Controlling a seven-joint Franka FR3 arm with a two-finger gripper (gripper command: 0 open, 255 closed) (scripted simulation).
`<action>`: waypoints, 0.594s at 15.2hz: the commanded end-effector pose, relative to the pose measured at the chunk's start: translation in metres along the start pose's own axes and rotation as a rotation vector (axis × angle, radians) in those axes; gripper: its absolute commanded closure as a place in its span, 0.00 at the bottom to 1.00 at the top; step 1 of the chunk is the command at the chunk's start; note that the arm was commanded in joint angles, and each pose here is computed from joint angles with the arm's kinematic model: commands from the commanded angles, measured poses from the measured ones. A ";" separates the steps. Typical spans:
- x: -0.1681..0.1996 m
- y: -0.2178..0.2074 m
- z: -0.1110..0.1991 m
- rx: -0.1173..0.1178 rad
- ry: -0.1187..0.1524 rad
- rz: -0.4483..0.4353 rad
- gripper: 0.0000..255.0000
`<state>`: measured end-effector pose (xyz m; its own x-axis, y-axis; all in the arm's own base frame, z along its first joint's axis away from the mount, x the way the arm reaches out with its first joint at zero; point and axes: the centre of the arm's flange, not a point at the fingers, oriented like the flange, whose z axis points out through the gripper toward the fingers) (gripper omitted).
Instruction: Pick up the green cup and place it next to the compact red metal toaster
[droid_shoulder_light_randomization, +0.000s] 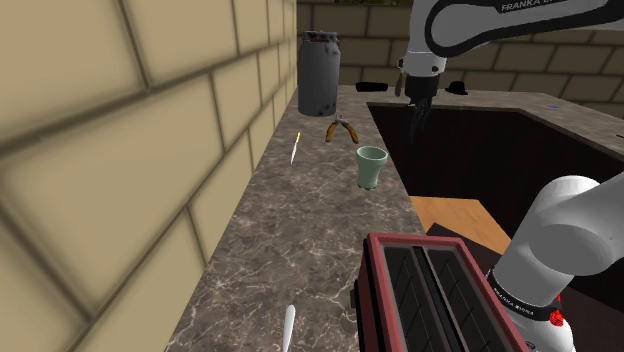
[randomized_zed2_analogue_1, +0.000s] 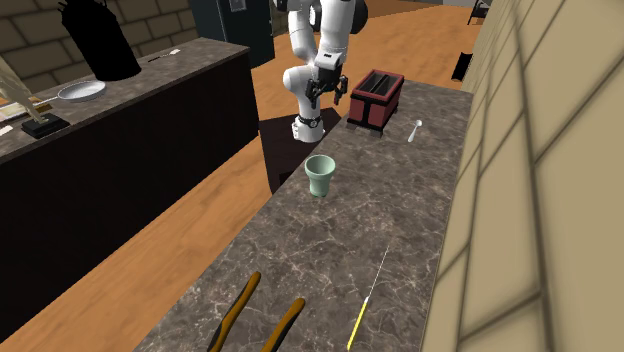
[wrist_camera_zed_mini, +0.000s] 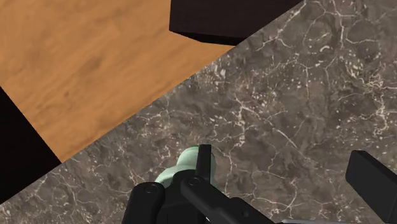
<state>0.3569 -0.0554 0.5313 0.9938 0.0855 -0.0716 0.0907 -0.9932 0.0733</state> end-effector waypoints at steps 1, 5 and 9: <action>0.023 0.000 0.018 -0.006 0.005 0.003 0.00; 0.063 0.007 0.049 -0.018 0.011 0.009 0.00; 0.104 0.014 0.081 -0.031 0.017 0.015 0.00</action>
<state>0.4471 -0.0640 0.4540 0.9957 0.0738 -0.0568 0.0792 -0.9917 0.1012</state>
